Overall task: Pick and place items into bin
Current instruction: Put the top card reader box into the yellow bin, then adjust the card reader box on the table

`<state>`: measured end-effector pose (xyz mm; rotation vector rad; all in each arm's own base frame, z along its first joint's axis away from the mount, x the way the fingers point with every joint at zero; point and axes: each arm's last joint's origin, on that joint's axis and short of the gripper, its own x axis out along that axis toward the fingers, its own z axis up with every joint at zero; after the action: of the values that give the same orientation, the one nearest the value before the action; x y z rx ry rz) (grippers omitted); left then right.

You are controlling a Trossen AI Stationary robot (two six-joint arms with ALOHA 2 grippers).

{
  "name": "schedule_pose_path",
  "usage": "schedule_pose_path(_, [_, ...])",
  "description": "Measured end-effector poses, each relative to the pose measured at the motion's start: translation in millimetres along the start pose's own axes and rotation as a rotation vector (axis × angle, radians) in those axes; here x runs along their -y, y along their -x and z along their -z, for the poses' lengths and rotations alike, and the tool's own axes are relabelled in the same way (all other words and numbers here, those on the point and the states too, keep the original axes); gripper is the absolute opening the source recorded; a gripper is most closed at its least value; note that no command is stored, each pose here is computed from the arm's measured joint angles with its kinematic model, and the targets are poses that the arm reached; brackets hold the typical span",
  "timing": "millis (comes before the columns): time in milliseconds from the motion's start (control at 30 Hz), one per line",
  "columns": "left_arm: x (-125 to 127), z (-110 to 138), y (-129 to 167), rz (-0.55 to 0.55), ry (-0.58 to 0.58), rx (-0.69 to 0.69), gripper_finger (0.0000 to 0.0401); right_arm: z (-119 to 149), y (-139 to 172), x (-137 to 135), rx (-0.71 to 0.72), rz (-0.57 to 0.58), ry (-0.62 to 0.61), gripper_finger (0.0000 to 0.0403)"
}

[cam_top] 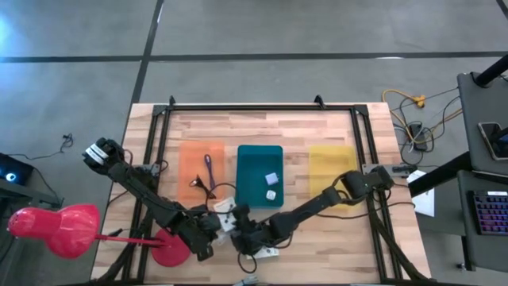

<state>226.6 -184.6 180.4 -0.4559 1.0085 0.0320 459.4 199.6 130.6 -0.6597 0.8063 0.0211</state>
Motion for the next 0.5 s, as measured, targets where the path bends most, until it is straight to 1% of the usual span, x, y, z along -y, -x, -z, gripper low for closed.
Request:
schedule_pose_path(100, [2.4,-2.0,1.6,0.009,0.002,0.006,0.0000,-1.3,6.6,4.6,-0.013,0.012,0.002,0.0029])
schedule_pose_path(133, [2.8,-2.4,1.9,0.010,0.003,0.007,0.0000,-0.6,7.6,5.6,-0.025,0.021,0.008,0.0020])
schedule_pose_path(233, [3.1,-3.0,2.7,0.002,0.003,0.007,0.0000,-0.3,12.4,9.5,-0.045,0.033,-0.011,0.0012])
schedule_pose_path(300, [0.0,-1.9,3.6,-0.048,0.004,0.001,0.0000,-1.7,20.1,15.3,-0.056,0.042,-0.047,0.0009])
schedule_pose_path(433, [-6.0,-0.8,9.7,-0.135,-0.003,-0.018,0.0000,-8.1,45.4,31.7,-0.056,0.048,-0.123,0.0008])
schedule_pose_path(467, [-7.2,-1.4,12.2,-0.152,-0.003,-0.012,0.0000,-9.0,50.4,34.8,-0.056,0.044,-0.141,0.0008])
schedule_pose_path(500, [-8.3,-2.4,14.8,-0.164,0.002,0.004,0.0000,-9.8,55.4,37.2,-0.055,0.016,-0.161,0.0008])
